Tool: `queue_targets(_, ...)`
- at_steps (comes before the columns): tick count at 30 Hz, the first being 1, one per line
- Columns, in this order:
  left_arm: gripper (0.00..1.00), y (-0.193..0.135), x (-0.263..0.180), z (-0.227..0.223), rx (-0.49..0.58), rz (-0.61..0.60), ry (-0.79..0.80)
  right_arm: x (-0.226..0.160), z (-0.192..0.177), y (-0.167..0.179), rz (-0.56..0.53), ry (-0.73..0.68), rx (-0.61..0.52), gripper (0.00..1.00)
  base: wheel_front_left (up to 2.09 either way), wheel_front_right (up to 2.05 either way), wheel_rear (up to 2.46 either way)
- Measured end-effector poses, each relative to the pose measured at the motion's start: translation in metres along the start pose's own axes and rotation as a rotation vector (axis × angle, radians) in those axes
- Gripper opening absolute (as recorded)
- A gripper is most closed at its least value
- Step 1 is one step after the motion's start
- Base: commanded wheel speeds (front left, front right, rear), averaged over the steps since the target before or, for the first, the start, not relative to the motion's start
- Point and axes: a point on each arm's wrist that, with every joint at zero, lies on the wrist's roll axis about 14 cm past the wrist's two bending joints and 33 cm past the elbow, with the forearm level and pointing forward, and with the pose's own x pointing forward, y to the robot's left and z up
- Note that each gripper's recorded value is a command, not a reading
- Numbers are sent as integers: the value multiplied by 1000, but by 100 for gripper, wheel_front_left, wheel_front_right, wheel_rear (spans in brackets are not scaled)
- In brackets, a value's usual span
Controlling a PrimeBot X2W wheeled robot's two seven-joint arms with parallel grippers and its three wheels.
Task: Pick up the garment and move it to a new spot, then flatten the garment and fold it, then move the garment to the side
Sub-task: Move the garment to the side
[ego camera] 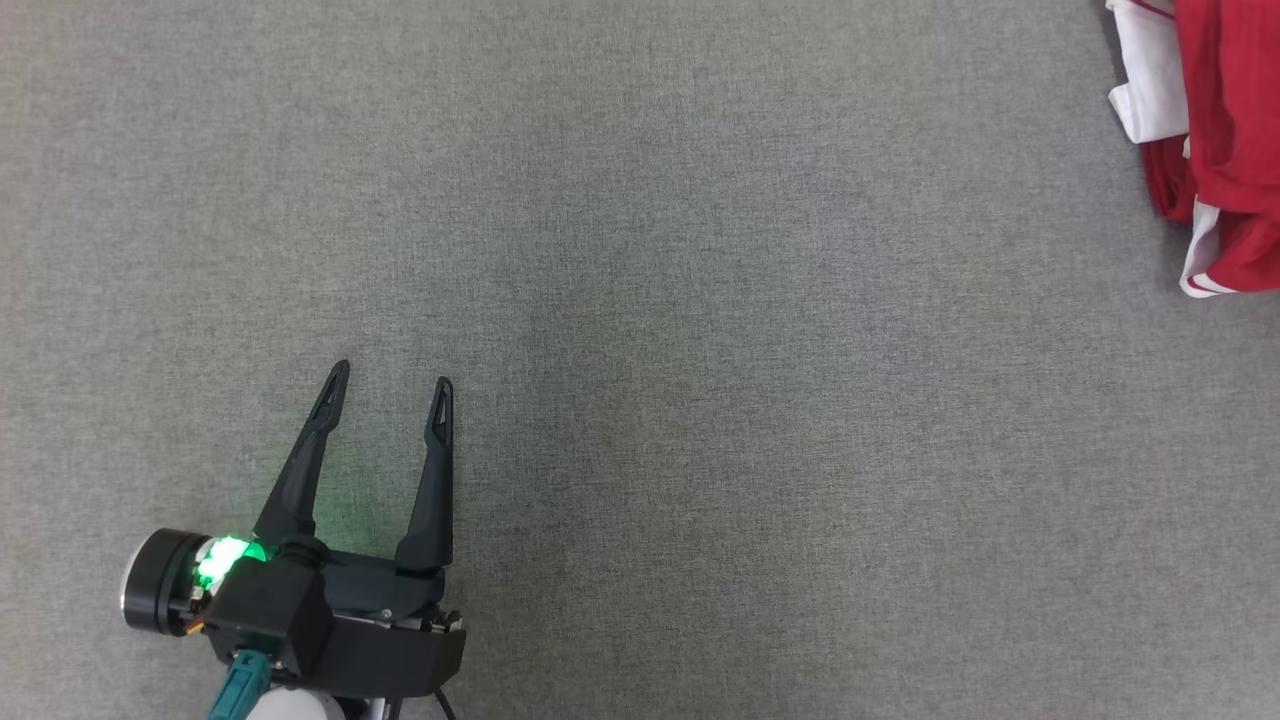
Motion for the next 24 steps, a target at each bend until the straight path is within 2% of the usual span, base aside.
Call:
queue_targets(2, 100, 1, 0, -2, 0, 3, 4, 2, -1, 0, -3, 5, -6, 0, 0, 0, 0)
queue_targets(3, 100, 1, 0, -2, 0, 3, 5, 3, 0, -2, -8, 6, -14, 6, 0, 0, 0)
queue_targets(4, 100, 2, 0, -3, 0, 4, 6, 3, 0, -4, -14, 6, -15, 76, 0, 0, 0)
queue_targets(5, 100, 2, 0, -3, 1, 5, 7, 4, -1, -4, -16, 10, -14, 100, 0, 0, 0)
queue_targets(13, 100, 4, -1, 2, 2, 15, -2, -3, -4, -24, -71, 3, 5, 100, 0, 0, 0)
queue_targets(17, 100, 5, -4, 6, -6, 23, -9, -12, 20, -42, -121, -126, 122, 100, 0, 0, 0)
queue_targets(19, 100, 6, -5, 10, -8, 29, -16, -17, 34, -47, -139, -200, 139, 100, 0, 0, 0)
queue_targets(20, 100, 6, -7, 12, -7, 35, -19, -20, 43, -47, -143, -245, 142, 100, 0, 0, 0)
queue_targets(24, 100, 6, -19, 17, -10, 55, -18, -32, 65, -42, -161, -397, 279, 100, 0, 0, 0)
